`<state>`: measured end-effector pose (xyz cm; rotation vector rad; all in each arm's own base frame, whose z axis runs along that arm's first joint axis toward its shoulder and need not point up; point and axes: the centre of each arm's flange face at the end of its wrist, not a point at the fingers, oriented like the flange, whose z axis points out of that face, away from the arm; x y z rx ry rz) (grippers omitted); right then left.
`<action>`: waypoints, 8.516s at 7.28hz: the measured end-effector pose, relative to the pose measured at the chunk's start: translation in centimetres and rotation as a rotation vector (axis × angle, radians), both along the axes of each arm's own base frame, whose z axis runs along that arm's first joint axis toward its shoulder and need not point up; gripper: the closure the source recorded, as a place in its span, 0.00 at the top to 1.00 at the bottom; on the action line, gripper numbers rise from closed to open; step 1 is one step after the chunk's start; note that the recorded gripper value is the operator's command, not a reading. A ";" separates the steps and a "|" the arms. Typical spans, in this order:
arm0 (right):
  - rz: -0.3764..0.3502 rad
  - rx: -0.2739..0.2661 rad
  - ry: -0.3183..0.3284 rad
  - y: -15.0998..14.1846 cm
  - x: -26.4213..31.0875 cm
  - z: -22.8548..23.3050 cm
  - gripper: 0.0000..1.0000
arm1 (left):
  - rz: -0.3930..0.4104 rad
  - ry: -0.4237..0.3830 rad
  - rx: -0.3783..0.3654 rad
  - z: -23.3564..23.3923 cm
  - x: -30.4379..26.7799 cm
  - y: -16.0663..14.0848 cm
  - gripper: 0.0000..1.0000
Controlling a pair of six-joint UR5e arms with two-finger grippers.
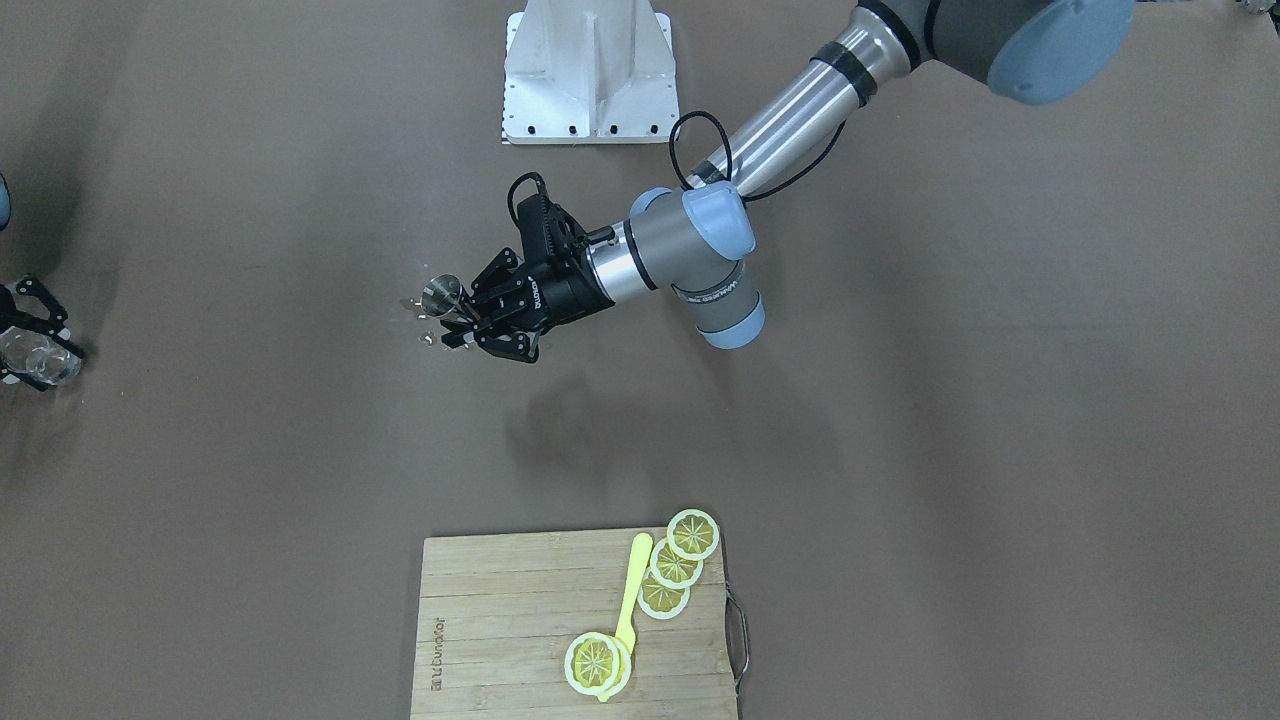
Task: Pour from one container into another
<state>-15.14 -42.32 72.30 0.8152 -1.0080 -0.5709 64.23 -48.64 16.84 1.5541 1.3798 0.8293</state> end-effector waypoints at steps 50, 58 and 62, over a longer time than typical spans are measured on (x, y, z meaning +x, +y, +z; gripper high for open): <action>-0.581 -0.169 0.565 -4.3 -21.1 -52.4 0.00 | 0.069 -0.004 0.034 -2.9 1.9 4.9 0.00; -0.637 -0.182 0.635 -4.6 -22.2 -53.0 0.00 | 0.075 -0.002 0.034 -3.0 2.2 5.4 0.00; -0.656 -0.199 0.654 -4.7 -22.7 -52.9 0.00 | 0.080 0.001 0.036 -3.1 2.3 5.8 0.00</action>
